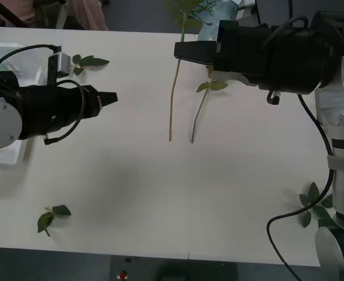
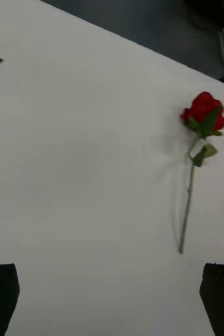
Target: Put the red flowers into the right box and the blue flowers into the left box
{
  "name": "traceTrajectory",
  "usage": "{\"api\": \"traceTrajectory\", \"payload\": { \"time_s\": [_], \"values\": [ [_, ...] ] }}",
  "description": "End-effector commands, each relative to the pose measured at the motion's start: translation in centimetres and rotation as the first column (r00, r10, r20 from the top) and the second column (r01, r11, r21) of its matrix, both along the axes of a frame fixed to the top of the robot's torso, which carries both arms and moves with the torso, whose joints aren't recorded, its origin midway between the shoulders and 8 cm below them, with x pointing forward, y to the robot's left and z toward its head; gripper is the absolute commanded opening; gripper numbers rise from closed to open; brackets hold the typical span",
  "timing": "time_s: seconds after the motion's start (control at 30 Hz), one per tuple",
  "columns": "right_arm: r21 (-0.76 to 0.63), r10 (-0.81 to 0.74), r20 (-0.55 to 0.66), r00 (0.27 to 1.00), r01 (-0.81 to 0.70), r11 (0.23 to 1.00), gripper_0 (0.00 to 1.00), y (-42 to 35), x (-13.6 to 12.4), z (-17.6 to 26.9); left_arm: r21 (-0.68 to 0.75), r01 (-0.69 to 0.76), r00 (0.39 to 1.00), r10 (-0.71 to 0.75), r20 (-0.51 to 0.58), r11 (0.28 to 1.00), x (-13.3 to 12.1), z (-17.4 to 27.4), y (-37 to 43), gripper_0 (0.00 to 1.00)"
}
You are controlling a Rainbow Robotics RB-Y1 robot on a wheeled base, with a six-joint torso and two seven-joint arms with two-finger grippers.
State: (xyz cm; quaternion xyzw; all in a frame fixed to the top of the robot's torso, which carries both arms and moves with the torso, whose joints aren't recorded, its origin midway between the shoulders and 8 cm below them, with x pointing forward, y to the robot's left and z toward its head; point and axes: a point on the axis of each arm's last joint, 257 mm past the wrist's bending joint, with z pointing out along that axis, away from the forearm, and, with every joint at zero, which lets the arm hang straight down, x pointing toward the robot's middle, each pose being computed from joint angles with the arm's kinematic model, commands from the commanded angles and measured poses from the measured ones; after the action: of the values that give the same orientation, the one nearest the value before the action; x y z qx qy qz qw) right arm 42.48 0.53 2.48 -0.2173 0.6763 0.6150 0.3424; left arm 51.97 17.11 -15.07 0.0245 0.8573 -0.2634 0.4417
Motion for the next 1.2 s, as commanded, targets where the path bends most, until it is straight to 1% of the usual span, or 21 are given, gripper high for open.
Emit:
{"api": "traceTrajectory", "payload": {
  "time_s": [0.03,0.07,0.1,0.27,0.33,0.37,0.57,0.7,0.9,1.03,1.1,1.13,1.2],
  "values": [
    [0.049,0.038,0.077,0.996,-0.042,0.998,0.00,0.1,-1.2,2.7,-0.159,0.104,0.992,-0.090,0.093,0.982,-1.8,6.7,-4.7,1.00],
    [0.055,0.047,0.076,0.996,-0.051,0.997,0.00,0.1,-1.4,2.8,-0.176,0.122,0.990,-0.106,0.097,0.977,-2.2,7.1,-5.2,1.00],
    [0.065,0.058,0.077,0.995,-0.063,0.996,0.00,0.1,-1.7,3.1,-0.201,0.157,0.985,-0.140,0.096,0.967,-3.1,7.8,-6.2,1.00],
    [0.093,0.085,0.074,0.994,-0.092,0.991,0.00,0.1,-2.4,3.8,-0.213,0.283,0.958,-0.266,0.105,0.935,-7.5,10.3,-8.6,1.00],
    [0.102,0.097,0.068,0.993,-0.104,0.989,0.00,0.2,-2.7,4.0,-0.247,0.325,0.945,-0.306,0.116,0.913,-8.6,11.1,-10.0,1.00],
    [0.111,0.108,0.067,0.992,-0.115,0.987,0.00,0.3,-3.0,4.2,-0.281,0.358,0.934,-0.335,0.126,0.890,-9.4,11.7,-11.3,1.00],
    [0.122,0.126,0.071,0.989,-0.134,0.984,0.00,0.4,-3.5,4.4,-0.348,0.454,0.891,-0.419,0.175,0.821,-11.7,13.6,-16.1,1.00],
    [0.122,0.126,0.071,0.989,-0.134,0.984,0.00,0.4,-3.5,4.4,-0.381,0.491,0.871,-0.454,0.188,0.783,-13.0,14.6,-17.3,1.00],
    [0.122,0.126,0.071,0.989,-0.134,0.984,0.00,0.4,-3.5,4.4,-0.356,0.562,0.824,-0.543,0.161,0.747,-16.2,14.6,-16.7,1.00],
    [0.122,0.126,0.071,0.989,-0.134,0.984,0.00,0.4,-3.5,4.4,-0.284,0.570,0.817,-0.569,0.097,0.771,-17.7,12.7,-13.4,1.00],
    [0.122,0.126,0.071,0.989,-0.134,0.984,0.00,0.4,-3.5,4.4,-0.259,0.571,0.816,-0.572,0.080,0.779,-17.9,11.9,-12.3,1.00],
    [0.122,0.126,0.071,0.989,-0.134,0.984,0.00,0.4,-3.5,4.4,-0.215,0.572,0.818,-0.570,0.075,0.792,-17.9,11.1,-11.2,1.00],
    [0.122,0.126,0.071,0.989,-0.134,0.984,0.00,0.4,-3.5,4.4,-0.178,0.566,0.823,-0.564,0.070,0.805,-17.7,10.5,-10.2,1.00]
  ]
}}
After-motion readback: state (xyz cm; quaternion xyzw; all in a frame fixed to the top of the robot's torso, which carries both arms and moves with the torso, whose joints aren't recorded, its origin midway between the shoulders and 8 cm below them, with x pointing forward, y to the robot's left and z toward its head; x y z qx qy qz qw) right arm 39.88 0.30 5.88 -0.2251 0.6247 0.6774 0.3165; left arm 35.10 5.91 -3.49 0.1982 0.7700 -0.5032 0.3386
